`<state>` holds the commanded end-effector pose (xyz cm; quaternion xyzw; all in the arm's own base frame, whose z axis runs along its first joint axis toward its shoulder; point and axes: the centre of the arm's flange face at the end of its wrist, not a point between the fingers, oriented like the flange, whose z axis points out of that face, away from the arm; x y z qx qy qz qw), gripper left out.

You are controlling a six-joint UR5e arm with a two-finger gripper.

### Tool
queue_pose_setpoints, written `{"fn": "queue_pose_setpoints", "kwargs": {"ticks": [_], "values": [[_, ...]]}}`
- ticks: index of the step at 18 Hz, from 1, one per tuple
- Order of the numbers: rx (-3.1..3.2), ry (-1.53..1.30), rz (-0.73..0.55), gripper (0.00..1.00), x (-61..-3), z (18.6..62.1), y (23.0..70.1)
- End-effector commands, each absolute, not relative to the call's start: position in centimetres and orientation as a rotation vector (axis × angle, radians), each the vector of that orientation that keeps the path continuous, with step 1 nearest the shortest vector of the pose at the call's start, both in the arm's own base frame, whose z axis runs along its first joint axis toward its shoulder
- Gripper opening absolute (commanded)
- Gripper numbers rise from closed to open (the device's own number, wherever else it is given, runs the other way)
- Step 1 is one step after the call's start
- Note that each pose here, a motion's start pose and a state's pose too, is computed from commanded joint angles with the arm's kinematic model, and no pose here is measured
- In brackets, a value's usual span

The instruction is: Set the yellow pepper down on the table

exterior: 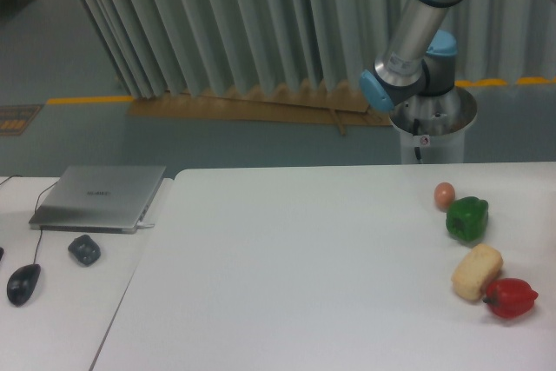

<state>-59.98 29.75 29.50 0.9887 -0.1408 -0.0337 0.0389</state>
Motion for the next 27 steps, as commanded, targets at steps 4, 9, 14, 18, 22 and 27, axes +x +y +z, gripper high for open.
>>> {"fn": "queue_pose_setpoints", "kwargs": {"ticks": [4, 9, 14, 18, 22, 27], "values": [[3.033, -0.422, -0.106, 0.57, -59.9, 29.7, 29.8], [3.034, -0.419, -0.076, 0.57, -59.2, 30.8, 29.8], [3.040, -0.421, -0.044, 0.57, -58.5, 32.1, 29.5], [3.088, -0.373, 0.062, 0.57, -56.5, 35.0, 29.8], [3.115, -0.333, 0.113, 0.57, -55.5, 35.4, 30.3], [3.140, -0.282, 0.178, 0.57, -53.6, 37.5, 30.3]]}}
